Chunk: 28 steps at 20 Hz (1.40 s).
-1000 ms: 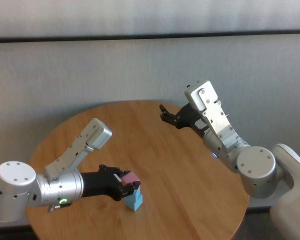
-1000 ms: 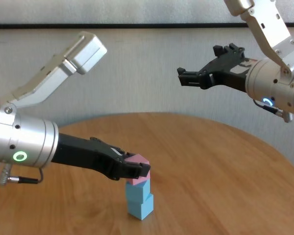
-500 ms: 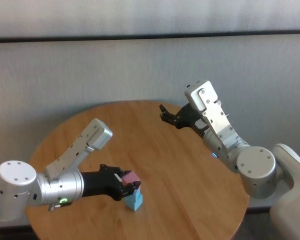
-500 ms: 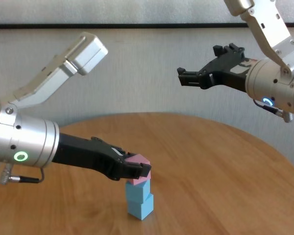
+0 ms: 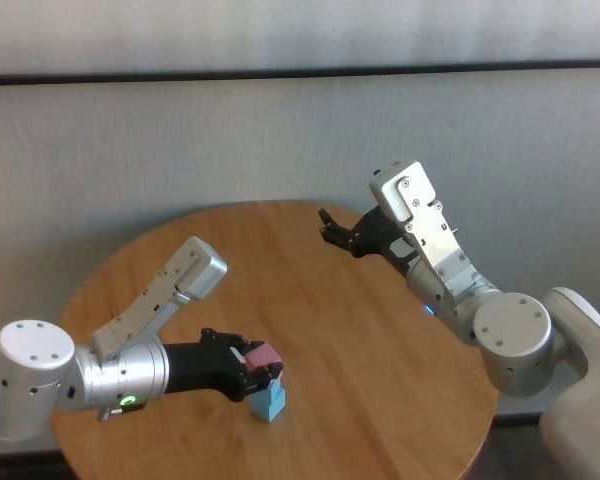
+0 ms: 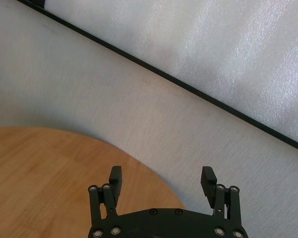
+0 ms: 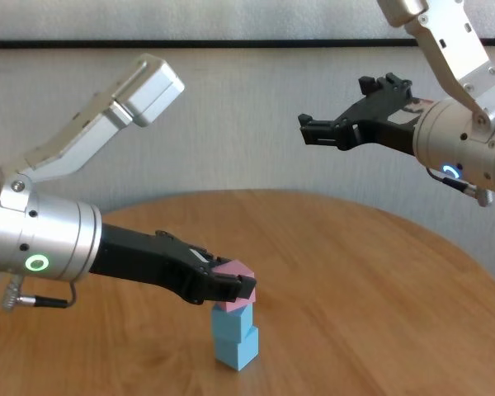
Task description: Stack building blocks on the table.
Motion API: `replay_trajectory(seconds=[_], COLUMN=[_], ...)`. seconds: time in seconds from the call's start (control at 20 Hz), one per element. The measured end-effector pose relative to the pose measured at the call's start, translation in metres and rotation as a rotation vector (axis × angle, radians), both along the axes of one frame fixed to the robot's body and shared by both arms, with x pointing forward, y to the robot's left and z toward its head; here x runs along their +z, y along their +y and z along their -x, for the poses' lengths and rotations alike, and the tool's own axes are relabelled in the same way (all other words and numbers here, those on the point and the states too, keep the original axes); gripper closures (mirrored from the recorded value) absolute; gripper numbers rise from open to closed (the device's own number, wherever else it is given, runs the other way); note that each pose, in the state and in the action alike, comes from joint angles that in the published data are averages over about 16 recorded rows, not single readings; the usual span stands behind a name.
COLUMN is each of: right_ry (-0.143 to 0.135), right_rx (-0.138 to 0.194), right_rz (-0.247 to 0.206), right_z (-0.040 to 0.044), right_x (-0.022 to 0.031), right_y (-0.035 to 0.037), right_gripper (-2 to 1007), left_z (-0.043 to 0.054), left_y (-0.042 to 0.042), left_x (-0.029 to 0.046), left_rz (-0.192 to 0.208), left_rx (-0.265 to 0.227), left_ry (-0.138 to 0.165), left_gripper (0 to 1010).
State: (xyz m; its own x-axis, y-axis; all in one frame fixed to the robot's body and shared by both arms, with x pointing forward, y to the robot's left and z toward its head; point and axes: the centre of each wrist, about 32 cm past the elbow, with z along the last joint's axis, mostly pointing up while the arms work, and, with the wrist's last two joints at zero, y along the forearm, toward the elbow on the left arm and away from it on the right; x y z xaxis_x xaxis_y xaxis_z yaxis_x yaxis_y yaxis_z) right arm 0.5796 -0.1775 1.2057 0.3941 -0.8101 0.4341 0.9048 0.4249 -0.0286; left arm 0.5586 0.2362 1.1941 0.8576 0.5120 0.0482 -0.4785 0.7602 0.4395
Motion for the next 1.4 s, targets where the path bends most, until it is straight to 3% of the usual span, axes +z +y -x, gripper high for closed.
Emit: replay_trajectory(seconds=[0.4, 0.85, 1.15, 1.4], right_ry=[0.000, 0.000, 0.000, 0.000], right_rx=[0.000, 0.000, 0.000, 0.000], right_rz=[0.000, 0.000, 0.000, 0.000], right_z=[0.0000, 0.0000, 0.0000, 0.0000], right_x=[0.0000, 0.0000, 0.0000, 0.0000], right_y=[0.0000, 0.0000, 0.0000, 0.0000], right_gripper=[4, 4, 4, 4], left_z=[-0.0001, 0.0011, 0.0030, 0.0055], left_y=[-0.0001, 0.0010, 0.0042, 0.0104], left_x=[0.0002, -0.0001, 0.0002, 0.0016], left_rz=[0.000, 0.003, 0.005, 0.006], left_rx=[0.000, 0.000, -0.004, -0.022], left_ry=[0.000, -0.007, -0.023, -0.036], left_gripper=[501, 216, 72, 18])
